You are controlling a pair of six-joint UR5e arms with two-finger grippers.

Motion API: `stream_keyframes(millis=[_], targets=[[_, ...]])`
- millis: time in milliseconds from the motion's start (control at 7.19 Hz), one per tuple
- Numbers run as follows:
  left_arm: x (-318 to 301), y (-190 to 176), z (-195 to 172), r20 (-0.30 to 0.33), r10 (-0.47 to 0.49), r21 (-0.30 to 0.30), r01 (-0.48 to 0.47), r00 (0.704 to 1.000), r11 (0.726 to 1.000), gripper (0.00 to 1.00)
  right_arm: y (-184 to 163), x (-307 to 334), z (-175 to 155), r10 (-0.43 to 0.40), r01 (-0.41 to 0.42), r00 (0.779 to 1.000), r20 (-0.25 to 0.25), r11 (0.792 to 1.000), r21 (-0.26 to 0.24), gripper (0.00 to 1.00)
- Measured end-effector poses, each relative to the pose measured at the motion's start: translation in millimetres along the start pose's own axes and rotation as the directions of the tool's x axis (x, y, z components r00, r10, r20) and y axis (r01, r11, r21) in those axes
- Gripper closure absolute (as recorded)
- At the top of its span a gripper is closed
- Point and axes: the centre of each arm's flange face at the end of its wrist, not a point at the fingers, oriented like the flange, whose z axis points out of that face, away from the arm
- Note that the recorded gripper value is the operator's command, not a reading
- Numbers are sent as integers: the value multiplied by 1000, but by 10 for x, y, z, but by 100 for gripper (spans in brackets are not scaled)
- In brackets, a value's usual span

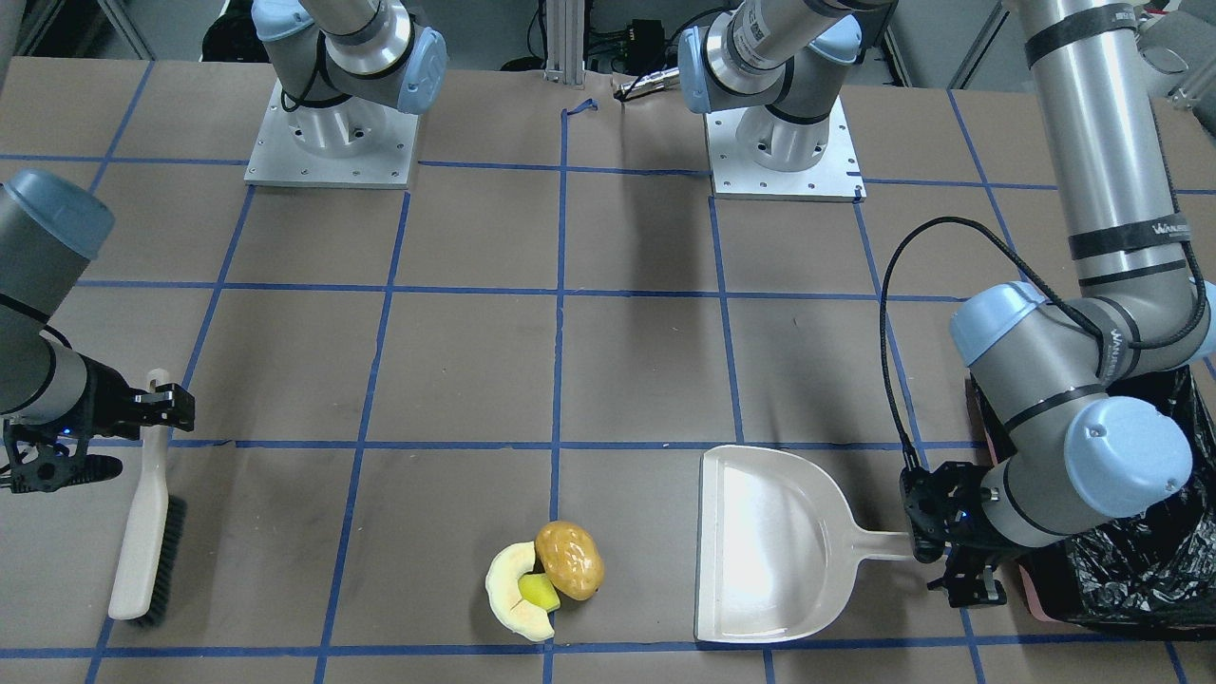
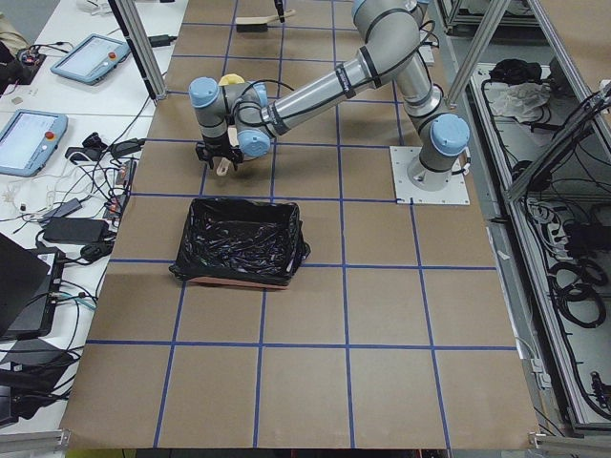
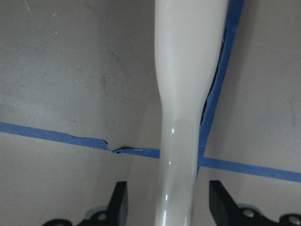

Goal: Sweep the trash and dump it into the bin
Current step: 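Lift the white brush with the right gripper while the left gripper holds the dustpan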

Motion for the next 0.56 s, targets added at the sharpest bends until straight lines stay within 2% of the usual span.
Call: stream_keyframes(millis=[139,278,556], targets=[[1,8,4,0,0,0,0,1000,1000,40,-1,1,-2,0,0,1000,0,1000,0,41],[1,7,5,0,1,0,-1,1000,1000,40,-2,4,-3,1,-1,1000,0,1000,1,54],[-4,-20,1,1,2,-1,-2,1000,1000,40,0,8,3,1,-1,1000,1,1000,-1,88]])
